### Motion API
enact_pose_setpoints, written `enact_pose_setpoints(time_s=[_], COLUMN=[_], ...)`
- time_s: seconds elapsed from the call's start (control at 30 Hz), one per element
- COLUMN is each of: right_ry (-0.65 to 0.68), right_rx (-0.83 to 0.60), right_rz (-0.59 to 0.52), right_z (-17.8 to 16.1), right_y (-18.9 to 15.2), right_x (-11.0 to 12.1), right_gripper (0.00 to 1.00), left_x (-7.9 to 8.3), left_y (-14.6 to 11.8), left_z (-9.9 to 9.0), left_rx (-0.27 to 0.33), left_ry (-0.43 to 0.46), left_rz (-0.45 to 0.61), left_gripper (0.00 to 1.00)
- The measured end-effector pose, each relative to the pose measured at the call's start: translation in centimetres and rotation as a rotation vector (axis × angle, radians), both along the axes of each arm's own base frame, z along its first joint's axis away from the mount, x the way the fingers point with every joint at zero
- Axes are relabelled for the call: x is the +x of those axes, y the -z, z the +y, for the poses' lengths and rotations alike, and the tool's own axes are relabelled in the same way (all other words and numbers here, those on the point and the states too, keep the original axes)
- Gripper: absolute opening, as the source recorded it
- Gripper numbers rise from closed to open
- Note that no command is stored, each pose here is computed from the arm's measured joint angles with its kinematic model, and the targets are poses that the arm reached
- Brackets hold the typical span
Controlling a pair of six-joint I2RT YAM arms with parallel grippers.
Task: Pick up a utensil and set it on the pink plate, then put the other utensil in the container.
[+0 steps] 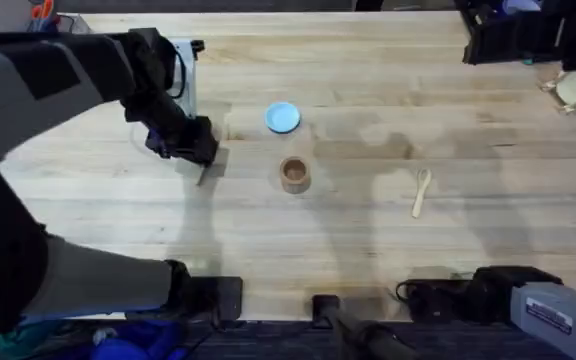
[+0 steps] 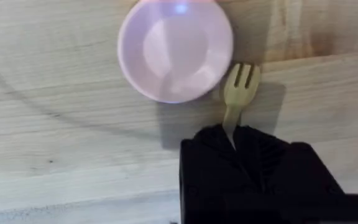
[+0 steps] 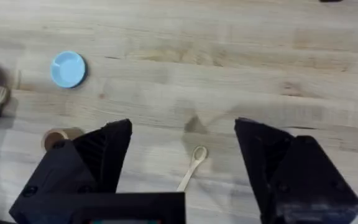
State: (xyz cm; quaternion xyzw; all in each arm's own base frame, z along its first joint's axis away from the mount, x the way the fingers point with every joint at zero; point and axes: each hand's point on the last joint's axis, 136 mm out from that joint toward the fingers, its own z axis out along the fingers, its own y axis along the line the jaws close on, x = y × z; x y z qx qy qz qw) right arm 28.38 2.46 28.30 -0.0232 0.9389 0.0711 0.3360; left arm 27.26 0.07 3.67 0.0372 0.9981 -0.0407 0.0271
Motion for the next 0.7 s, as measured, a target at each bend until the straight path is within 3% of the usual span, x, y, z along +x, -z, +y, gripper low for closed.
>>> enact_pose_setpoints(time_s=[0.23, 0.4, 0.7], right_ry=[0.000, 0.000, 0.000], right_rx=[0.000, 0.000, 0.000], right_rz=[0.000, 0.000, 0.000], right_z=[0.0, 0.0, 0.0], right_y=[0.0, 0.0, 0.0], right_x=[0.0, 0.0, 0.0], right_gripper=[0.996, 0.996, 0.996], left_x=[-0.1, 0.5, 3.9], left_y=[-1.0, -2.2, -6.0], left_z=[-1.9, -2.2, -0.6], left_rx=[-0.003, -0.003, 0.092], left_ry=[0.069, 0.079, 0.073], left_rz=[0.021, 0.013, -0.089], left_gripper=[0.043, 0.041, 0.042])
